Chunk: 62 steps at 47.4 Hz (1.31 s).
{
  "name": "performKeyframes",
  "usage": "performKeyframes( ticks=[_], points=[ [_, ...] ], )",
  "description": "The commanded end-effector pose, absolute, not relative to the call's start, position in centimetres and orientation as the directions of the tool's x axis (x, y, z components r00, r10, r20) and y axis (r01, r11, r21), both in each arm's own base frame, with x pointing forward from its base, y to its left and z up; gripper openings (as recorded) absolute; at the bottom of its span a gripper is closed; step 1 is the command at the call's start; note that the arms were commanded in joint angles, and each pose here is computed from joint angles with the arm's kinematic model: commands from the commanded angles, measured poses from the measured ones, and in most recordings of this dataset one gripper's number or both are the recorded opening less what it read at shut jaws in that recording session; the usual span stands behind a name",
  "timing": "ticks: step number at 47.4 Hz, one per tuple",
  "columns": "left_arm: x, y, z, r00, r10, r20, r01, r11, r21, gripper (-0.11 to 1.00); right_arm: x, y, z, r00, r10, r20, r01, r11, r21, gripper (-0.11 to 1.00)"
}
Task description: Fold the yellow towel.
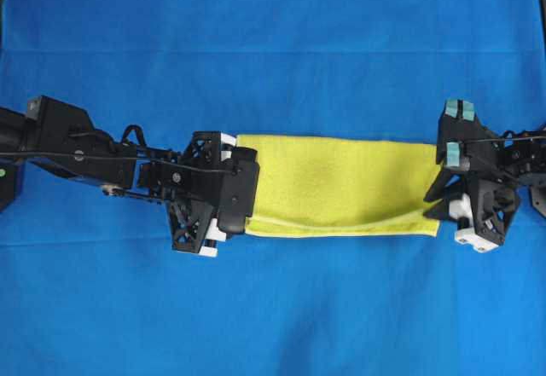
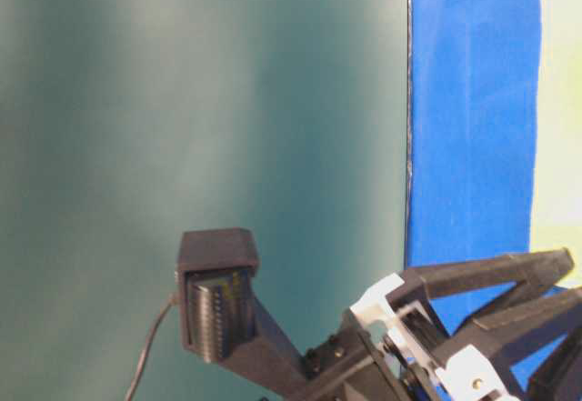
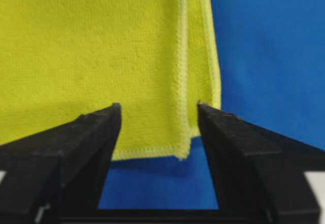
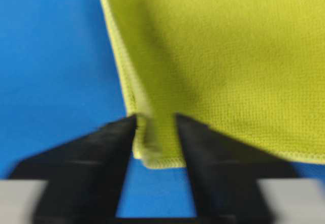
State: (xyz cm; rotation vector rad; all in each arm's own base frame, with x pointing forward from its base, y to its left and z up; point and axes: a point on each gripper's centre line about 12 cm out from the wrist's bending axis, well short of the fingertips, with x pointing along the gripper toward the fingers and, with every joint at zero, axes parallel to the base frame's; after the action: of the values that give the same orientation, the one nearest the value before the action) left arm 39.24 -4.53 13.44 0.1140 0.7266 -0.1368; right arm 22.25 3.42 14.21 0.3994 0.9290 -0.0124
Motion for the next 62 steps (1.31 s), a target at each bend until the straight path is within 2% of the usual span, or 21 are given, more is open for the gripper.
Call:
performKeyframes(
  ticks=[1,4,8,14,23,38,50,62],
  points=[
    [39.8,-4.5,16.1,0.783,-0.089,-0.615,0.164,0.984,0.067,0.61,22.5,3.5,15.4,0.646,0.161,-0.746,0.153,0.930,0.333,0.55],
    [39.8,-4.3,16.9,0.794,-0.085,-0.602,0.161,0.984,0.072,0.60,22.3,3.4,16.0,0.667,0.158,-0.728,0.131,0.937,0.323,0.64],
    [39.7,-3.2,17.5,0.804,-0.064,-0.591,0.132,0.989,0.073,0.60,21.9,2.9,16.9,0.702,0.141,-0.698,0.111,0.947,0.302,0.59],
    [39.9,-1.0,17.5,0.808,-0.019,-0.590,0.077,0.994,0.072,0.60,21.6,0.9,17.4,0.727,0.071,-0.683,0.162,0.949,0.271,0.59],
    [40.7,1.3,16.7,0.801,0.026,-0.598,0.022,0.997,0.073,0.60,21.7,-1.6,15.5,0.660,-0.011,-0.751,0.263,0.940,0.218,0.59],
    [42.3,3.6,13.5,0.759,0.066,-0.647,-0.027,0.997,0.070,0.60,21.9,-3.6,11.6,0.531,-0.054,-0.845,0.358,0.919,0.167,0.59],
    [42.3,5.3,10.9,0.720,0.091,-0.688,-0.061,0.996,0.067,0.60,21.8,-4.6,10.5,0.512,-0.083,-0.855,0.390,0.909,0.145,0.59],
    [42.3,5.3,10.5,0.712,0.090,-0.696,-0.060,0.996,0.066,0.59,21.8,-4.7,10.5,0.513,-0.084,-0.854,0.388,0.911,0.143,0.58]
  ],
)
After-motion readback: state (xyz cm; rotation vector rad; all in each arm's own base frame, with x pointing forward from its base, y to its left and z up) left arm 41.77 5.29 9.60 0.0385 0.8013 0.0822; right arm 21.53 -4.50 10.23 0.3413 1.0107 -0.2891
